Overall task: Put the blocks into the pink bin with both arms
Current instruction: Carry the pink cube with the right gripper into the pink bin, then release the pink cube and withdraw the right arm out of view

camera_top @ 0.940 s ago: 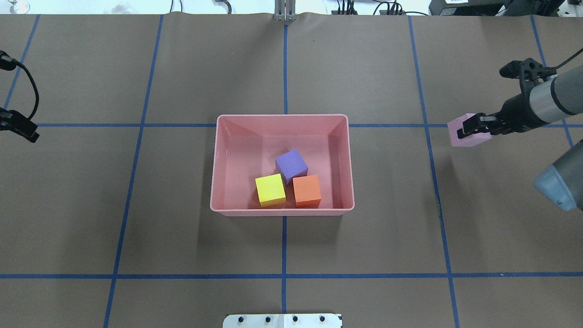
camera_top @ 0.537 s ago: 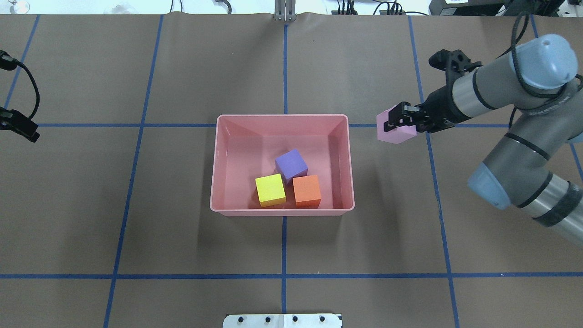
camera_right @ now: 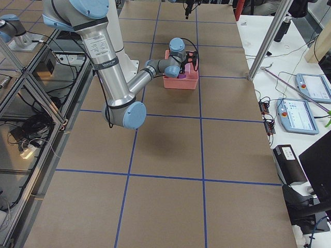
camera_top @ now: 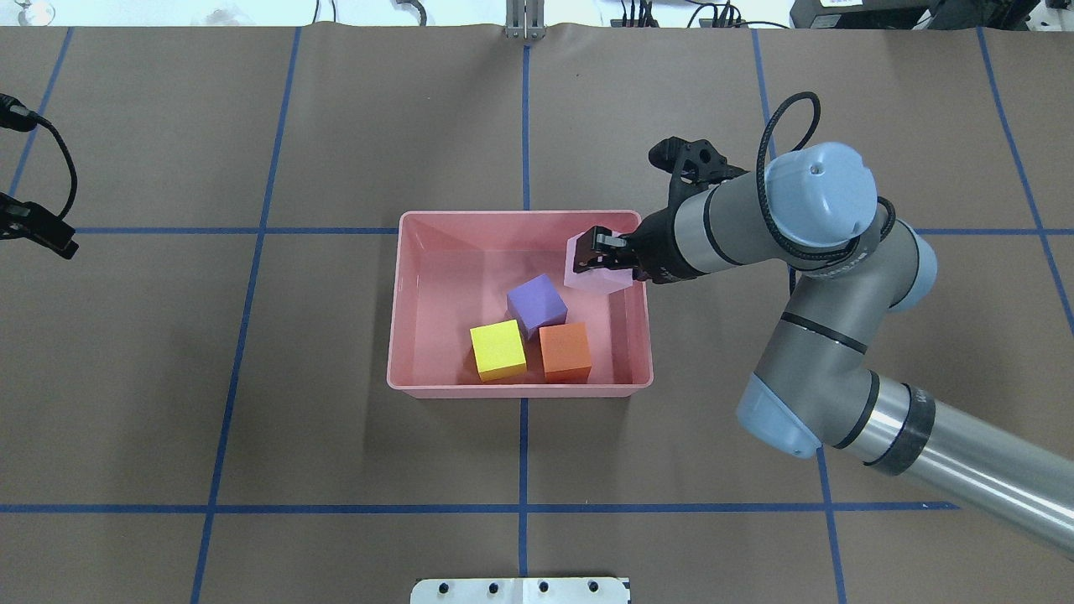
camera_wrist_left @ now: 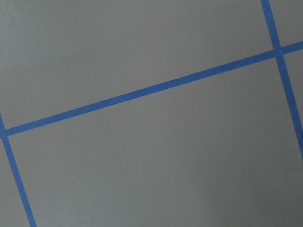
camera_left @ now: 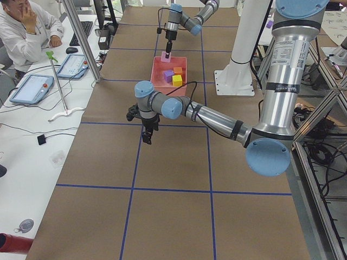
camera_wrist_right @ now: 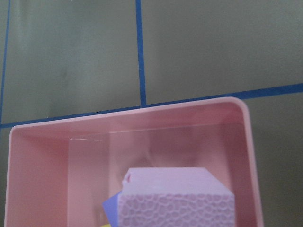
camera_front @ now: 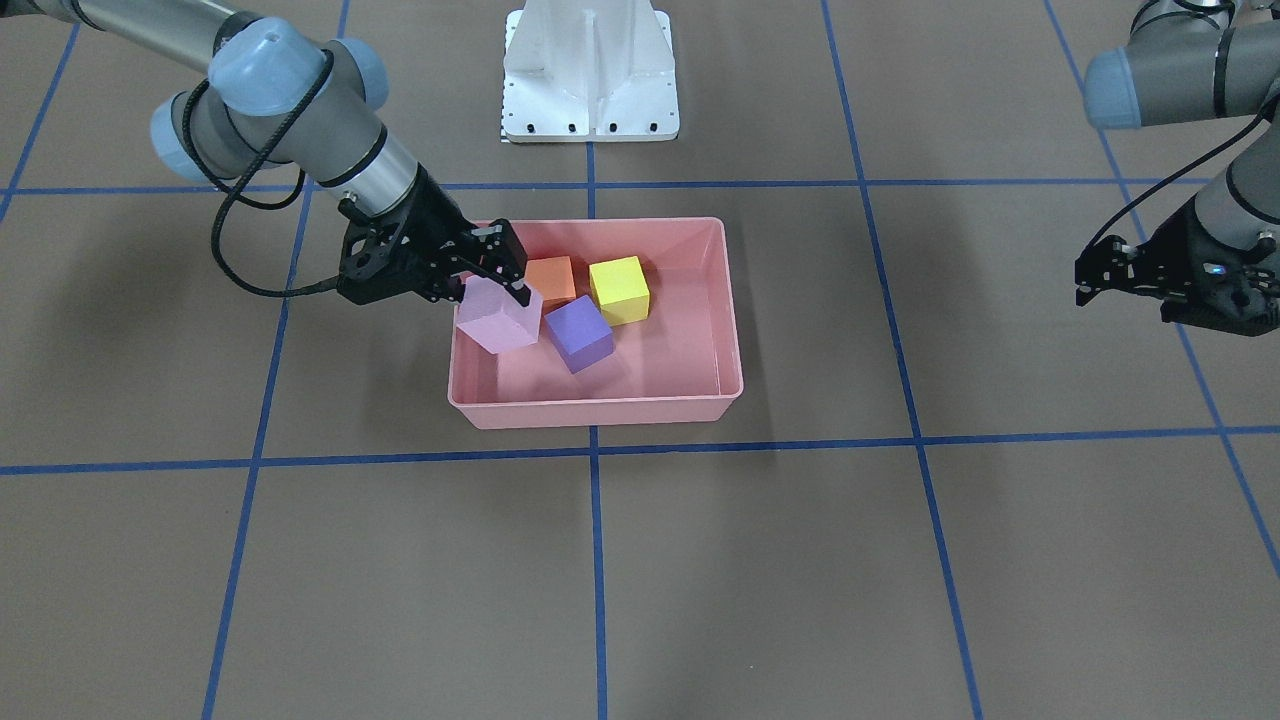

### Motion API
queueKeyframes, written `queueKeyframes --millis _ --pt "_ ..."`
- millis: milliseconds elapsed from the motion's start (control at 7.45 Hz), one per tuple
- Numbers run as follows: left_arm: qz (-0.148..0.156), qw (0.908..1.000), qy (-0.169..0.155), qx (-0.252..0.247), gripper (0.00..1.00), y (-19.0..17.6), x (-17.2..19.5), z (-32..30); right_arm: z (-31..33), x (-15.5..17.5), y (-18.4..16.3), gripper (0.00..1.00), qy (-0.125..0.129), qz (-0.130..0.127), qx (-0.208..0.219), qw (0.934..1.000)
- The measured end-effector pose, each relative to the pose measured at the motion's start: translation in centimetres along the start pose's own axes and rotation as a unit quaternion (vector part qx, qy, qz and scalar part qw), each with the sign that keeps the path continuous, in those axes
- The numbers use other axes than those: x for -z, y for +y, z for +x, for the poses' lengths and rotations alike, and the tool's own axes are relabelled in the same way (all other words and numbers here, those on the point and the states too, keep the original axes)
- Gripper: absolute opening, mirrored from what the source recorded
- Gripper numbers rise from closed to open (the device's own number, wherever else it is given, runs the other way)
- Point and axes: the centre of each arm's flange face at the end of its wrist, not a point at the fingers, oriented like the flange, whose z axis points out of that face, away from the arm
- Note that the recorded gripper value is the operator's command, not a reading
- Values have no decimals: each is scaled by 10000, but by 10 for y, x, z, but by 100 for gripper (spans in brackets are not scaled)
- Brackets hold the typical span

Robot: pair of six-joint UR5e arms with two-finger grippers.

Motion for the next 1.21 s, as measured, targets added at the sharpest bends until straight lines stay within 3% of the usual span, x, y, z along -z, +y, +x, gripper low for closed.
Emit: queueKeyframes --millis 269,671,940,1208 --pt "29 10000 7 -12 100 -1 -2 -1 -7 -8 7 99 282 -27 -146 9995" --pt "49 10000 12 -23 100 1 0 0 -5 0 0 99 1100 -155 -117 9937" --pt "49 10000 12 -22 100 1 0 0 26 25 -37 99 1958 -249 413 9795" --pt "46 10000 11 -25 100 2 0 -1 98 49 -72 100 2554 -476 1046 9600"
